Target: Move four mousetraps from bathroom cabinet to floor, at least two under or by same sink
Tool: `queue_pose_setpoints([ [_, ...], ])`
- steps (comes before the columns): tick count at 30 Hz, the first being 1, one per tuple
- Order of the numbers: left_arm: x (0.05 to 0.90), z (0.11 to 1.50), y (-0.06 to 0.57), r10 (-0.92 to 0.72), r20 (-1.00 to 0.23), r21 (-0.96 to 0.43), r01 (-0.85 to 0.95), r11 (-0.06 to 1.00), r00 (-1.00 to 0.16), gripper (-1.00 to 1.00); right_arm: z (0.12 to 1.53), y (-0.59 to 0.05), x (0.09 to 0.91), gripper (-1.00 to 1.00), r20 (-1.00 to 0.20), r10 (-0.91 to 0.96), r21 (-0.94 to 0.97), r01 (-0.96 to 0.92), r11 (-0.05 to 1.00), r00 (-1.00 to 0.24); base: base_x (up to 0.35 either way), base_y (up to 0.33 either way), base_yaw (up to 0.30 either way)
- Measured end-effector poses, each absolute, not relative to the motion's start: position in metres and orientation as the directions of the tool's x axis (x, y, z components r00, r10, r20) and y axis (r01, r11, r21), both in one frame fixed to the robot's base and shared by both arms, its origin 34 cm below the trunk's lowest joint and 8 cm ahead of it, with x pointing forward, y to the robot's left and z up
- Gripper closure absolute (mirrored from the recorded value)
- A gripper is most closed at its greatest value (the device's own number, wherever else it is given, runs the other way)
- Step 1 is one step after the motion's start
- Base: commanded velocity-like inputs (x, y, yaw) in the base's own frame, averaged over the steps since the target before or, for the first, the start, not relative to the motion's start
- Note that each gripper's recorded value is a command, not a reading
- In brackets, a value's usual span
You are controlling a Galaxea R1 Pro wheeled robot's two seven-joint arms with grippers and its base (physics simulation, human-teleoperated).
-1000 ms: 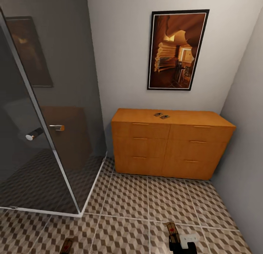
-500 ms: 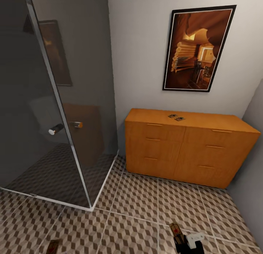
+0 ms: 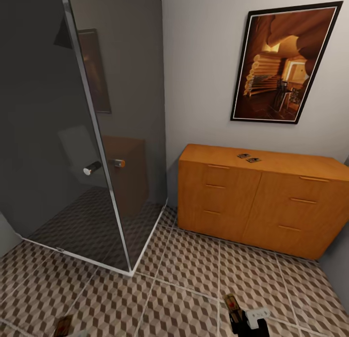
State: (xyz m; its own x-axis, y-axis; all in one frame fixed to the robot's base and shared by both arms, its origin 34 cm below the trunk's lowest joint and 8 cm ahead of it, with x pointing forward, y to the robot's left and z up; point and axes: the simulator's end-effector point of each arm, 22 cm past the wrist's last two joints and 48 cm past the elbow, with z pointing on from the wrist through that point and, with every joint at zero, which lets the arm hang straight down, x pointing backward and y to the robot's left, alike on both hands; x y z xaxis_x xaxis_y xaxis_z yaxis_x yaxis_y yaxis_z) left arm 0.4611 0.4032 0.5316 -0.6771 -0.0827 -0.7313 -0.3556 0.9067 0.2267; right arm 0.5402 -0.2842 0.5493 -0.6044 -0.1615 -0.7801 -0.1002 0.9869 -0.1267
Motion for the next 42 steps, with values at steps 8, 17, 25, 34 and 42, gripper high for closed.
queue_pose_setpoints([
  [8, 0.458, 0.525, 0.387, -0.087, -0.718, 0.197, -0.321, 0.926, -0.691, 1.0, 0.549, -0.284, 0.54, 1.0, -0.78, -0.161, -0.126, -0.1, 0.987, -0.605, 0.0, 0.0, 0.235],
  [17, 0.457, 0.522, 0.38, -0.09, -0.713, 0.176, -0.302, 0.937, -0.695, 1.0, 0.549, -0.284, 0.54, 1.0, -0.779, -0.161, -0.126, -0.1, 0.987, -0.605, 0.0, 0.0, 0.249],
  [25, 0.457, 0.522, 0.38, -0.09, -0.713, 0.176, -0.302, 0.937, -0.696, 1.0, 0.549, -0.284, 0.539, 1.0, -0.779, -0.163, -0.127, -0.102, 0.987, -0.606, 0.0, 0.0, 0.249],
  [34, 0.457, 0.522, 0.38, -0.091, -0.712, 0.176, -0.302, 0.937, -0.696, 1.0, 0.549, -0.284, 0.539, 1.0, -0.779, -0.164, -0.127, -0.103, 0.987, -0.606, 0.0, 0.0, 0.249],
  [42, 0.457, 0.522, 0.38, -0.091, -0.712, 0.176, -0.302, 0.937, -0.696, 1.0, 0.549, -0.283, 0.539, 1.0, -0.778, -0.163, -0.126, -0.103, 0.987, -0.606, 0.0, 0.0, 0.249],
])
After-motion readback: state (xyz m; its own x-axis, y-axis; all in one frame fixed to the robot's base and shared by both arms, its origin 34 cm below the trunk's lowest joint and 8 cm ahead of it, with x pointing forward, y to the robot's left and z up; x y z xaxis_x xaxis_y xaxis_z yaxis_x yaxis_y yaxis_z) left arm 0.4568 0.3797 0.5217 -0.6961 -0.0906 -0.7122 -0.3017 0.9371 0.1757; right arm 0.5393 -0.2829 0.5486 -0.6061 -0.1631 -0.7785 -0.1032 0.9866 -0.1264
